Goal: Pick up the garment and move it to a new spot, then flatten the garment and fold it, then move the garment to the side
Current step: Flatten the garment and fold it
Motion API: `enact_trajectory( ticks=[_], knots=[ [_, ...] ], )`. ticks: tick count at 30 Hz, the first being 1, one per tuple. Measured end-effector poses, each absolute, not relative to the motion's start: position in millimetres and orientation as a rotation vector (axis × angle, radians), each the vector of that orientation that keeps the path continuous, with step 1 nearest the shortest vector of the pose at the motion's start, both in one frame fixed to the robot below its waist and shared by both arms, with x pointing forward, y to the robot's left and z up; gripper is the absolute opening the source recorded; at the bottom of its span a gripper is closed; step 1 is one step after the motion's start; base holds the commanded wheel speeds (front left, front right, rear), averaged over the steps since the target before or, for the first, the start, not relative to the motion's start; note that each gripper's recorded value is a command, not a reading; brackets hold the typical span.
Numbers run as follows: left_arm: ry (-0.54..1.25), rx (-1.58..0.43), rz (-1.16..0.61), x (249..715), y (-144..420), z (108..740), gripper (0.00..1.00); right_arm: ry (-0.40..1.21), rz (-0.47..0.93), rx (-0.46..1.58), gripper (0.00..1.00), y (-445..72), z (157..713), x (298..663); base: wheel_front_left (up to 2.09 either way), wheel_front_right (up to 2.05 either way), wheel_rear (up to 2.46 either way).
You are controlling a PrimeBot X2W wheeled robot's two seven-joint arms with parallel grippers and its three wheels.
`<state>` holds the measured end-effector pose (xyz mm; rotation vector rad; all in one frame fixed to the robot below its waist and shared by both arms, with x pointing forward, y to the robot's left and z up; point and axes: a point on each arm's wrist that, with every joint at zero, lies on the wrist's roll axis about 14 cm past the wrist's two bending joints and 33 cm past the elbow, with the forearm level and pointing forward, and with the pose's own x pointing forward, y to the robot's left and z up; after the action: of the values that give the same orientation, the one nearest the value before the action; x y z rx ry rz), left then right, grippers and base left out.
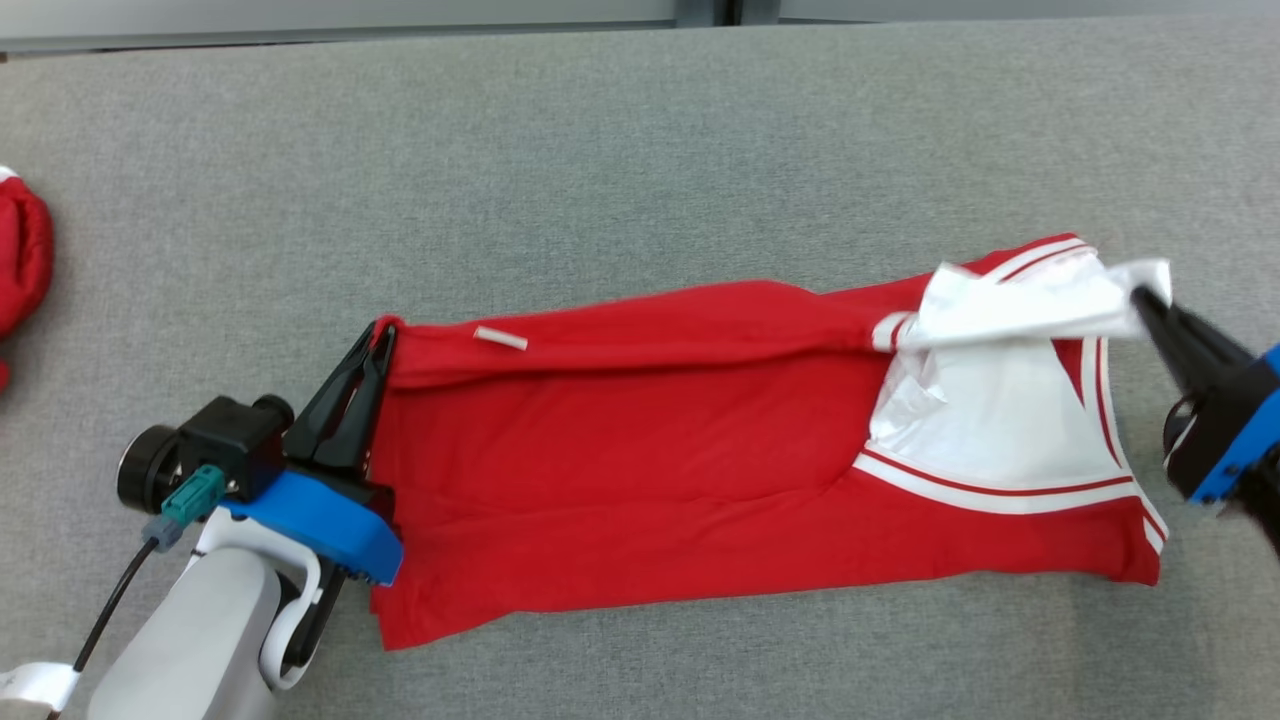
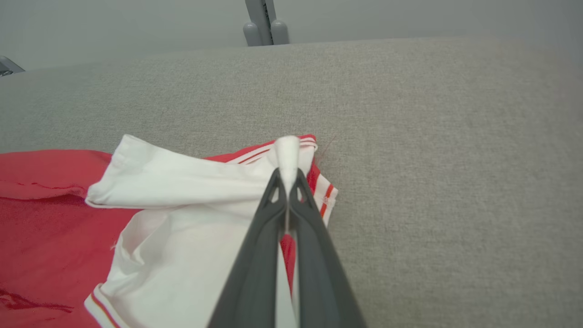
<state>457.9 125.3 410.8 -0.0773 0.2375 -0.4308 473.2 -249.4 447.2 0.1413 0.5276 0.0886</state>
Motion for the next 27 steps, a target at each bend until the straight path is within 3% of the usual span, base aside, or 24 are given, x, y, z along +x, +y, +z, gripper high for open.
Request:
enact_trajectory(
  ticks=[12, 13, 14, 15, 16, 17, 21, 27],
  knots=[
    [0.309, -0.051, -0.403, 438, 133, 389, 0.00, 0.585, 0.027, 0.213, 0.00, -248, 435, 415, 0.00, 0.00, 0.00],
    [0.320, -0.056, -0.395, 436, 134, 386, 0.00, 0.591, 0.017, 0.225, 0.21, -248, 433, 412, 0.00, 0.00, 0.00],
    [0.330, -0.065, -0.388, 432, 135, 384, 0.00, 0.605, 0.008, 0.233, 1.00, -249, 430, 408, 0.00, 0.00, 0.00],
    [0.338, -0.066, -0.386, 429, 135, 382, 0.08, 0.621, 0.003, 0.241, 1.00, -248, 427, 403, 0.00, 0.00, 0.00],
    [0.342, -0.066, -0.379, 427, 136, 382, 0.45, 0.639, -0.001, 0.244, 1.00, -247, 423, 399, 0.00, 0.00, 0.00],
    [0.345, -0.069, -0.369, 425, 138, 381, 1.00, 0.653, -0.007, 0.243, 1.00, -248, 421, 394, 0.00, 0.00, 0.00],
    [0.333, -0.090, -0.335, 419, 141, 387, 1.00, 0.672, -0.023, 0.245, 1.00, -249, 420, 383, 0.00, 0.00, 0.00],
    [0.161, -0.178, -0.237, 431, 151, 440, 1.00, 0.581, -0.045, 0.231, 1.00, -255, 445, 389, 0.00, 0.00, 0.00]
  ],
)
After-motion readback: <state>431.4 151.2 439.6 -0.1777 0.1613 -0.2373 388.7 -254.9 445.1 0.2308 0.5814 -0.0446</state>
